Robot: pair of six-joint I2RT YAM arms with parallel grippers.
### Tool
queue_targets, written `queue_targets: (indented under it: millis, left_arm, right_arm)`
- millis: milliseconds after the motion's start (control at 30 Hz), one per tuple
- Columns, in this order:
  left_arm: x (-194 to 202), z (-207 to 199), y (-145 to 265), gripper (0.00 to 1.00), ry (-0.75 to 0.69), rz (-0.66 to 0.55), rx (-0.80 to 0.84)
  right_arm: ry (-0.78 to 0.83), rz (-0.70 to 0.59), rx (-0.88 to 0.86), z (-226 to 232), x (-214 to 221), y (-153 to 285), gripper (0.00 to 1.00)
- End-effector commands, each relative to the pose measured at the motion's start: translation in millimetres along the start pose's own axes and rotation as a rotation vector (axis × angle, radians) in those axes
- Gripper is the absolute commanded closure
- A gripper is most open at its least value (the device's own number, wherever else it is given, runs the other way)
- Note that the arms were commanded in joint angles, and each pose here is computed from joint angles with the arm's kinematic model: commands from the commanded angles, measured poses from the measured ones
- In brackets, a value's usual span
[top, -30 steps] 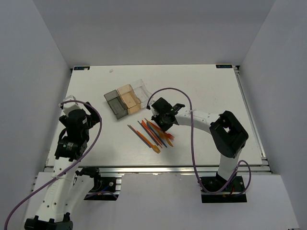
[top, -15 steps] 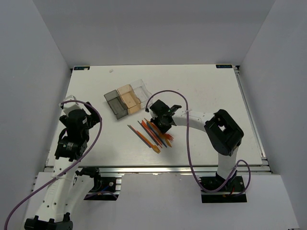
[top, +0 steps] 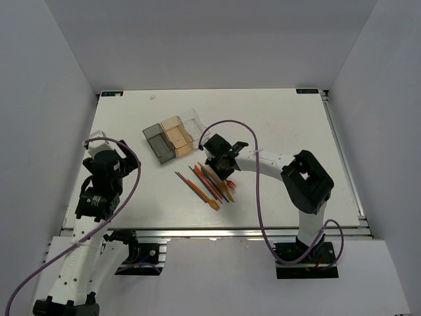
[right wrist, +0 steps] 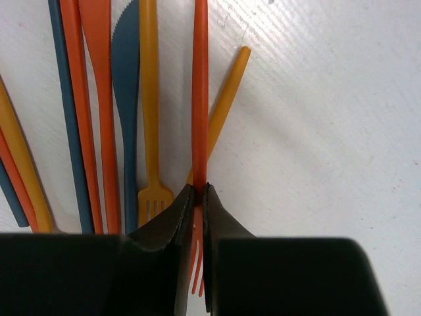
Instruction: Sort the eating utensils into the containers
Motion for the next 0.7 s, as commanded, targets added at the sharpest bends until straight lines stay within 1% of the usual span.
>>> queue_targets:
  millis: [0,100,133,233,267,333,367,400,433,467,500,533,600,667]
  left_arm:
    - [-0.1,-3.3,1.1,0.02,-0.004,-0.007,0.022]
    - [-0.7,-2.5,1.2,0.02,-0.003,-0.010,0.018]
    - [-0.5,-2.6,1.5,0.02,-0.003,-0.009,0.020]
    - [-1.0,-2.5,1.5,0.02,-0.002,-0.011,0.019]
    - [-1.1,-2.9,1.8,0.02,-0.002,-0.012,0.021]
    - [-0.6,-3.5,1.7,0.02,-0.004,-0.010,0.023]
    - [-0.2,-3.4,1.8,0.02,-0.005,-0.009,0.022]
    - [-0.5,-4.2,2.2,0.02,-0.005,-0.010,0.026]
    - [-0.7,-4.6,2.2,0.02,-0.006,-0.010,0.028]
    - [-0.3,-4.6,2.3,0.02,-0.006,-0.009,0.029]
    - [-0.2,-5.6,2.4,0.02,-0.006,-0.008,0.034]
    - [-0.1,-6.5,2.9,0.02,-0.007,-0.008,0.039]
    - [0.5,-6.6,3.5,0.02,-0.008,-0.008,0.040]
    - [1.1,-8.1,5.1,0.02,-0.010,-0.009,0.048]
  right_arm:
    - [0.000,-0.099,0.041,-8.0,-32.1,32.8,0.97]
    - [-0.011,-0.163,0.064,-15.7,-61.1,43.0,0.97]
    - [-0.023,-0.222,0.071,-20.7,-86.2,54.9,0.98]
    - [-0.064,-0.275,0.066,-38.4,-120.4,55.4,1.00]
    - [-0.086,-0.329,0.055,-50.2,-145.9,58.6,1.00]
    - [-0.106,-0.383,0.039,-61.0,-171.4,62.2,1.00]
    - [-0.120,-0.461,0.042,-73.8,-199.9,79.8,1.00]
    - [-0.120,-0.452,0.023,-73.9,-206.8,64.2,1.00]
    - [-0.121,-0.480,0.018,-76.4,-218.3,65.0,1.00]
    - [-0.125,-0.535,0.015,-82.4,-236.2,72.7,1.00]
    - [-0.085,-0.581,-0.003,-81.6,-249.0,64.2,1.00]
    - [-0.084,-0.598,-0.010,-84.0,-251.6,56.5,1.00]
    - [-0.082,-0.697,0.009,-91.4,-269.9,59.0,1.00]
    - [-0.084,-0.724,0.002,-96.3,-273.3,51.2,1.00]
Point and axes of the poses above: each gripper's point midway between its finger pads, its own y axis back along the fingers, its own z axis along the line the jaws close on, x = y × z, the point moved 1 cm from there along y, back along the fingers, and after that the axes turned 2 degrees about y, right-handed, at the moved point
